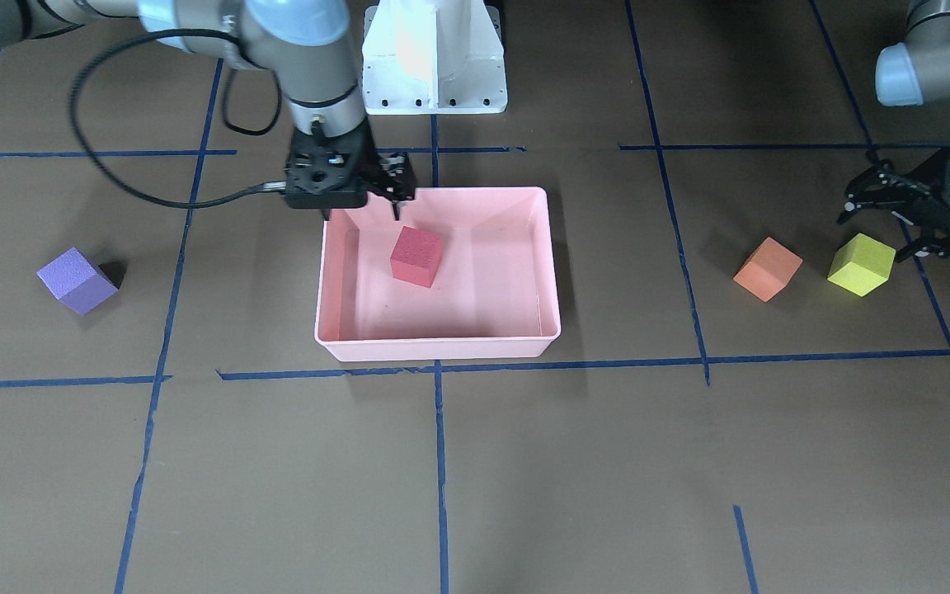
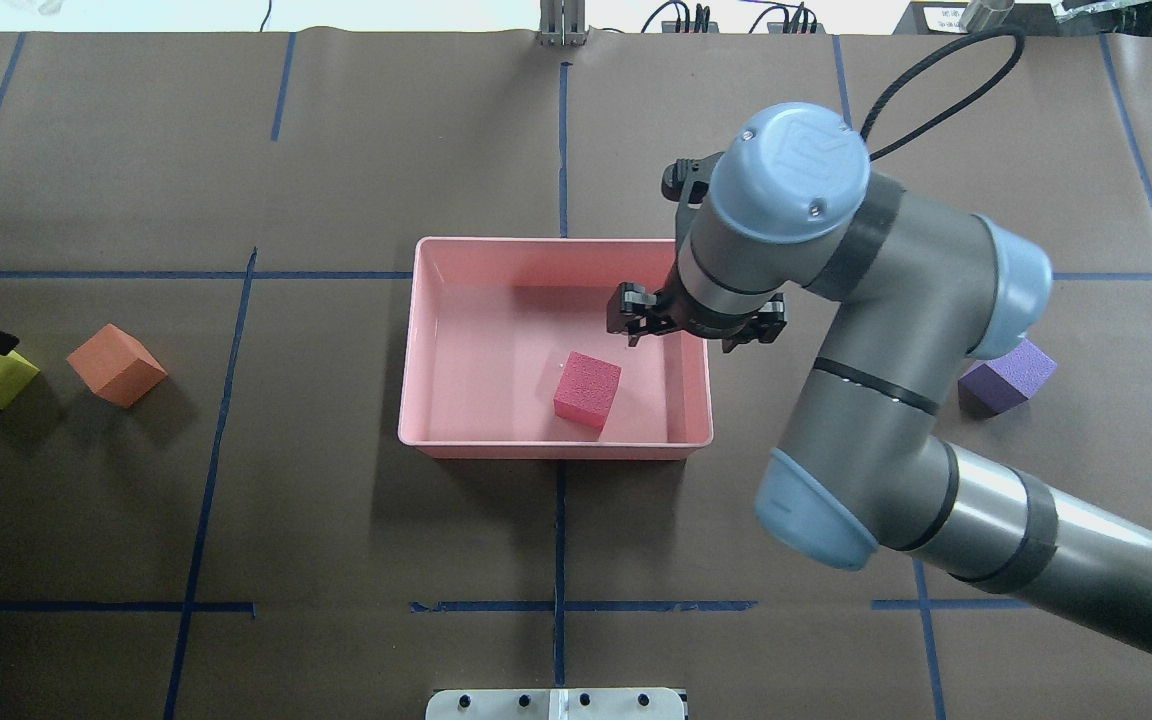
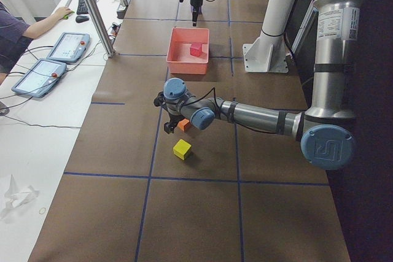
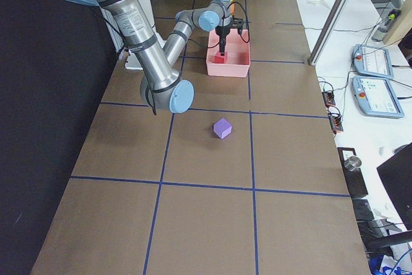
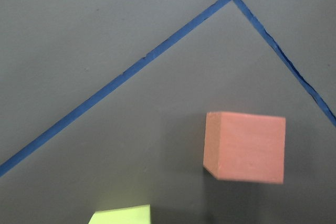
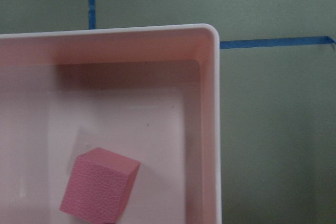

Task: Place blocks into pink bin with both arms
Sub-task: 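Grasp the orange cube with the left gripper while the right gripper withdraws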

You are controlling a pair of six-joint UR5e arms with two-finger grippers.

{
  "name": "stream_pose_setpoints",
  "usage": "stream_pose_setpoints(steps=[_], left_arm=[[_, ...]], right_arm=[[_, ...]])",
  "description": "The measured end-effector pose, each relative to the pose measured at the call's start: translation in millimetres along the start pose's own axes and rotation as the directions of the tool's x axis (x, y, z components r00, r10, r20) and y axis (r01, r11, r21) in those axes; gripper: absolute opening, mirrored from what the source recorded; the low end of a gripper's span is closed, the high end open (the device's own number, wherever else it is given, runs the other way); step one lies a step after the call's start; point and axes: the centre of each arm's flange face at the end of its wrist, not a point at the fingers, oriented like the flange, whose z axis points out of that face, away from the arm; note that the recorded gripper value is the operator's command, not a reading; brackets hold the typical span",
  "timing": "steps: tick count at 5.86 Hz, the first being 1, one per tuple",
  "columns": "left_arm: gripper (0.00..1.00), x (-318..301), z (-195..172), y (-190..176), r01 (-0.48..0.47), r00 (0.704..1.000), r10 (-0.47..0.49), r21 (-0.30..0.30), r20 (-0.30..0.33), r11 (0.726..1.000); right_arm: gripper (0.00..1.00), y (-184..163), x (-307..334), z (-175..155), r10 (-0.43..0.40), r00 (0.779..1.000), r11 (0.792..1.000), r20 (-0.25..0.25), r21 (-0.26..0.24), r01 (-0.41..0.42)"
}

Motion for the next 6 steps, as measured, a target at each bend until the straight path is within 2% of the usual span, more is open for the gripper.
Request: stream_pose_setpoints(steps=[2,4,5,6], left_arm=[[1.00,37,38,-16,0.033,0.999,-0.033,0.000,-0.008,0.999],[1.00,54,68,-17,0.027,0.999,-0.028,-0.031,-0.019,0.999],[0.83,55,81,-18,0.022,0.999,-0.023,-0.043,-0.022,0.999],[0.59,55,88,-22,0.021,1.000,-0.022,-0.049,-0.022,0.999]], right_arm=[[1.00,-5,19,-4,-0.011,1.000,1.000,-0.004,-0.007,0.011],[1.00,-5,24,-3,-0.010,1.000,1.000,-0.009,-0.008,0.010],[1.00,-4,26,-2,-0.009,1.000,1.000,-0.011,-0.008,0.009],[1.00,-4,28,-3,-0.008,1.000,1.000,-0.011,-0.006,0.008]])
